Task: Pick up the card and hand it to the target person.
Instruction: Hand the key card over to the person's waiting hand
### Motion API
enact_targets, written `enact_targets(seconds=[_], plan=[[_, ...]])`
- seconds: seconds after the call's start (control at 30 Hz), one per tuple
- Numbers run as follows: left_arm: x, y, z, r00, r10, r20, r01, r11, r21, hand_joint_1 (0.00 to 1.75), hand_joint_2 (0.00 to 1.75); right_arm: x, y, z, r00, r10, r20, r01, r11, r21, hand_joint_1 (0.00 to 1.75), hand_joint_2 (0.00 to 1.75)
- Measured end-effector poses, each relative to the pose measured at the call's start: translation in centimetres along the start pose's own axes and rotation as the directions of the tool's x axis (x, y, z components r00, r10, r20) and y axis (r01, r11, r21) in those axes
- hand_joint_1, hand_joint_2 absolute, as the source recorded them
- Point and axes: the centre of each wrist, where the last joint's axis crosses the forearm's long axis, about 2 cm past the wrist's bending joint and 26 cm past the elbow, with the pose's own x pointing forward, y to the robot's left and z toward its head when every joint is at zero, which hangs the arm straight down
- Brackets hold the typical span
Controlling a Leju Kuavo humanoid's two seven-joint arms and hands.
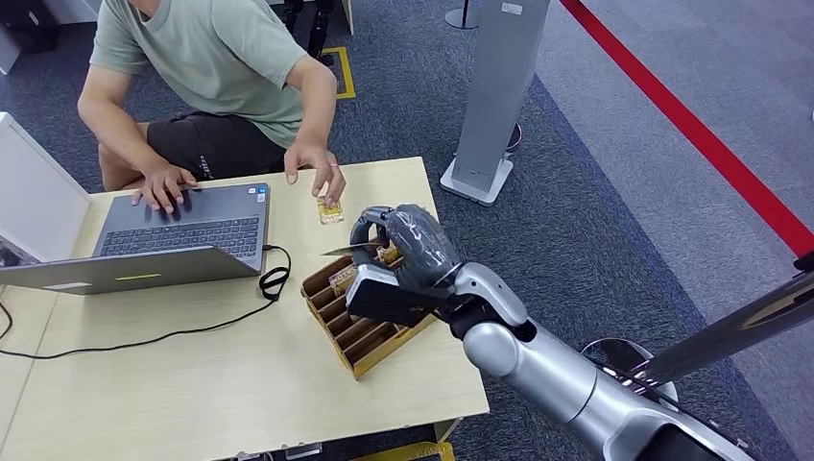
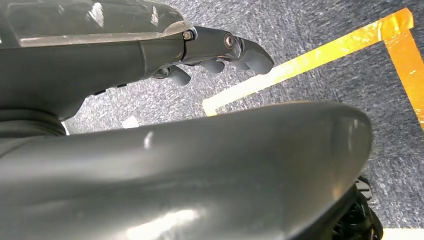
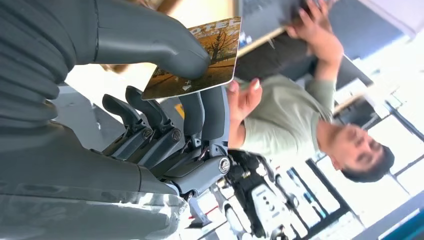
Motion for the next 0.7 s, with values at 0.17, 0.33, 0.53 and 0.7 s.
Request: enact_targets(seconds=[0.17,0.33,0.53,0.7], plan=[[0.5,0.0,0.0,1.000,-0.005,0.003,0.005,1.000,0.002,0.00,0.00,0.0,-0.4,-2.8,1.000,-0.022,0.009,0.022,0.997,-0.069,1.64,1.75],[0.8,-0.2,0.0,1.000,-0.011,-0.002,0.011,1.000,0.004,0.00,0.00,-0.9,0.3,-4.6,0.999,-0.027,-0.028,0.025,0.996,-0.084,1.64,1.75],[0.8,-0.2,0.0,1.000,-0.015,-0.004,0.015,1.000,0.007,0.00,0.00,-2.2,1.6,-5.3,0.996,-0.007,-0.085,0.000,0.997,-0.080,1.64,1.75],[0.7,-0.3,0.0,1.000,-0.015,-0.006,0.015,1.000,0.006,0.00,0.00,-3.1,2.7,-5.2,0.991,0.022,-0.128,-0.030,0.998,-0.057,0.82,1.75]])
